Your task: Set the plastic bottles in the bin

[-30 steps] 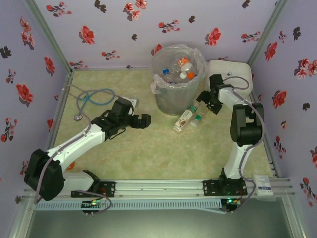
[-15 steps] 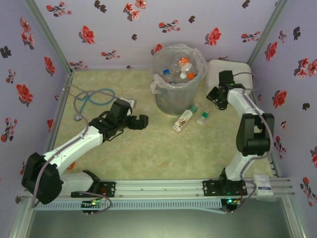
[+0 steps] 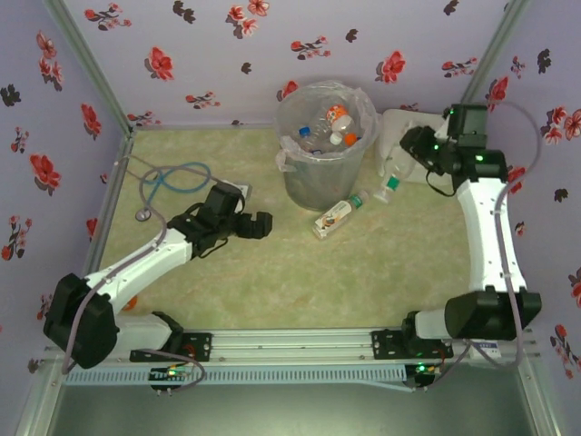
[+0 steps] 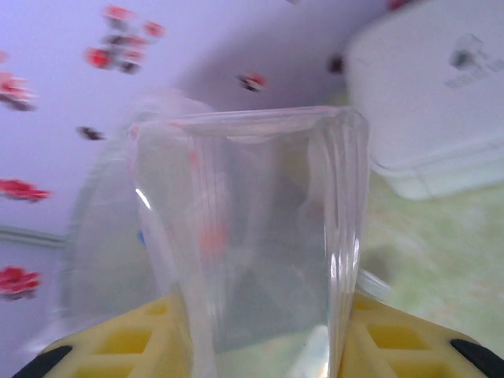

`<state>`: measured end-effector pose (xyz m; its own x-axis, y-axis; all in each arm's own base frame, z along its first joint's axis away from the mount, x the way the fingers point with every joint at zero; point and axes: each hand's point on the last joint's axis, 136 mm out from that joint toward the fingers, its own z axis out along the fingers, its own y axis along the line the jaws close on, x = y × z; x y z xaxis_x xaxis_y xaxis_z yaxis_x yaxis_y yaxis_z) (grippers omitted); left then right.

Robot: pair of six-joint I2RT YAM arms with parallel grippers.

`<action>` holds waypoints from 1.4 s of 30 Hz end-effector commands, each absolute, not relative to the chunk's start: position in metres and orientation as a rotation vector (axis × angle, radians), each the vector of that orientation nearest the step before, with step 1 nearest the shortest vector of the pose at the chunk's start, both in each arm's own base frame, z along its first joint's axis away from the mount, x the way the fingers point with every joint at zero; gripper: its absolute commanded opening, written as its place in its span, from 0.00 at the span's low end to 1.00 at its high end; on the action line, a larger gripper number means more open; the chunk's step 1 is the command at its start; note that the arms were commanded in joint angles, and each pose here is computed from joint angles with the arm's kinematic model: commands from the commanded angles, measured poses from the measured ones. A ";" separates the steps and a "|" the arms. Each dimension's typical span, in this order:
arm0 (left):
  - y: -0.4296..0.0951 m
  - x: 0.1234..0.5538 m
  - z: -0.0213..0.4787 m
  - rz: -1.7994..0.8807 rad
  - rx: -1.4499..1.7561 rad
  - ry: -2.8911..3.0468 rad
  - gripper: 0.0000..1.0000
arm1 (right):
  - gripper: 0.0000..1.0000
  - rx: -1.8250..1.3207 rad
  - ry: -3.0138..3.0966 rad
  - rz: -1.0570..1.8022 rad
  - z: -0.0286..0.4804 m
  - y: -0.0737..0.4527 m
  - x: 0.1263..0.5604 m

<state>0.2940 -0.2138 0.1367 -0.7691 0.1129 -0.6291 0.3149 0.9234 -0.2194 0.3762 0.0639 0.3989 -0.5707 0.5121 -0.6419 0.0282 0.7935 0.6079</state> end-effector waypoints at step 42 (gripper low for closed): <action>-0.214 0.290 0.160 -0.500 0.244 2.355 1.00 | 0.52 -0.114 2.232 0.681 0.369 0.240 0.487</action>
<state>0.2873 -0.2129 0.1531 -0.7356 0.0569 -0.6750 0.3226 0.9056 -0.2752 0.4901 0.2264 0.3654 -0.6993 0.1421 -0.7005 -0.2569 0.8646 0.4318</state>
